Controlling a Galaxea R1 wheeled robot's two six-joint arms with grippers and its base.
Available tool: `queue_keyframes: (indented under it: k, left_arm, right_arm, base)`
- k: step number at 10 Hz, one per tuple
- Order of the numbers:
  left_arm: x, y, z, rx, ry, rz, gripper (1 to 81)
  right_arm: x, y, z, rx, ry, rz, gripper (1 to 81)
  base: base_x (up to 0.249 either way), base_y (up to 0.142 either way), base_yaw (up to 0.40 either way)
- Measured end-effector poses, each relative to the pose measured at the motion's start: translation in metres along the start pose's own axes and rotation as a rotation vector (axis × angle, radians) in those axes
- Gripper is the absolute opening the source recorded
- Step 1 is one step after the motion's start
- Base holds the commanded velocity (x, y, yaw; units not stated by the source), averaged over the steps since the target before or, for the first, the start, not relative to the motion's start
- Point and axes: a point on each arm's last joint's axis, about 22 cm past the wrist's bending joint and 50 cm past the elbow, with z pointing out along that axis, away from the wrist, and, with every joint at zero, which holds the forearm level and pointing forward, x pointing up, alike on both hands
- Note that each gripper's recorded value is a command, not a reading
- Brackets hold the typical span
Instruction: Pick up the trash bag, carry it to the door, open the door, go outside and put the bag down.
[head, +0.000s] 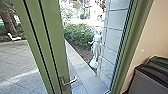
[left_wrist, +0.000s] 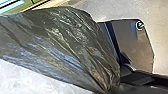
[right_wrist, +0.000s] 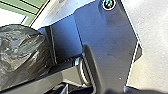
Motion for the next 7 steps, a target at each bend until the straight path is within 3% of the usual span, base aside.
queue_keyframes:
  k: [4,7]
  left_arm:
    - [-0.0004,-0.0005,-0.0001,0.0,-0.002,0.0,1.0]
    - [0.0005,-0.0007,-0.0001,0.001,0.004,0.025,1.0]
  right_arm:
    - [0.0,0.0,0.0,0.0,0.0,0.0,81.1]
    - [-0.0096,0.0024,-0.0003,-0.003,-0.014,0.004,81.1]
  base:
    - [0.0,0.0,0.174]
    - [0.0,0.0,0.22]
